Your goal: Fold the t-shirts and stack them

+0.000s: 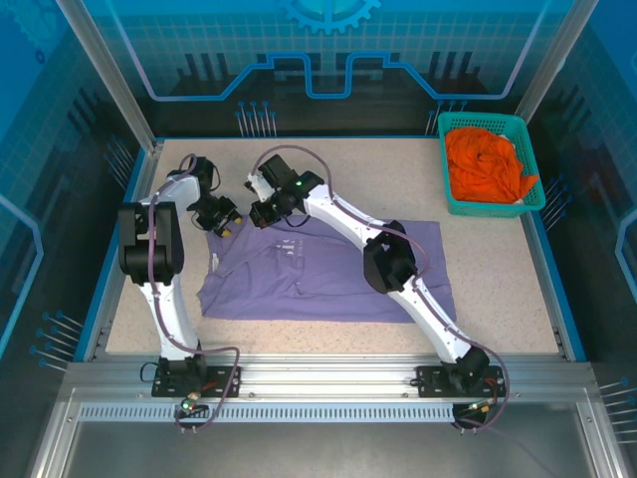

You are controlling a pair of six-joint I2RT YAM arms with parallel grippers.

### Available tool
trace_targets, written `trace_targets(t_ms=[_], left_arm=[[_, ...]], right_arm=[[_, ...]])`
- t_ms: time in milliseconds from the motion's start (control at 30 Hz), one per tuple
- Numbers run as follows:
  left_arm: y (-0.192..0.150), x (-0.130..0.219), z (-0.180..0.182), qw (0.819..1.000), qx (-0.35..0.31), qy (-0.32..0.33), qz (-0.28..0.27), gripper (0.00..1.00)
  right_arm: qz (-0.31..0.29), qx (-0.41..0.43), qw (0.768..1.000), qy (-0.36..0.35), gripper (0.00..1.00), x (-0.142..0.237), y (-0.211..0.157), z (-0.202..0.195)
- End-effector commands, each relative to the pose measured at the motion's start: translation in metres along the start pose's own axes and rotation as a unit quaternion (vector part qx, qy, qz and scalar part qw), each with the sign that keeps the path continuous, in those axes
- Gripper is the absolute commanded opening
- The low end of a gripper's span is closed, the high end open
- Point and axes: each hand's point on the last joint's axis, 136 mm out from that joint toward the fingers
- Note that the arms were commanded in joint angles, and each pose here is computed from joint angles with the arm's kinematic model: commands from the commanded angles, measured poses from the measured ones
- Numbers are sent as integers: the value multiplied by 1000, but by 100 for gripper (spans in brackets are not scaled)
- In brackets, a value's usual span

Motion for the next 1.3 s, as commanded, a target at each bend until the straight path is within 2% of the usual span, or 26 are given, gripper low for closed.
trace_targets(t_ms=[0,433,833,933,1000,1100,1167,1267], left_arm=[[4,1,5,1000,12,9,4,36],[4,1,4,1000,12,6,7,36],[4,-1,8,1000,13,13,8,37],[4,0,7,1000,11,13,8,38],[5,1,7,1000,10,12,7,39],[6,3,6,1000,8,10,4,40],[7,4,6,1000,6,9,5,40],[9,8,3,1000,-1,1,1,40]], right_arm=[[8,23,1000,3,0,18,-5,21],[48,52,997,8,0,51,-54,40],[103,66,992,8,1,57,-127,23],[121,52,991,-2,8,56,-148,10],[115,46,992,-2,27,60,-156,8],[92,42,995,14,37,74,-152,17],[74,34,996,31,42,82,-146,24],[50,-1,996,77,42,93,-131,33]])
Point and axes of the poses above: each hand's point on the last joint's axis, 136 mm out from that joint toward the fingers, its own x axis back along the fingers, its own z axis along the line the jaws close on, y = z × x, and after that the axes turned 5 degrees about -x, right-handed
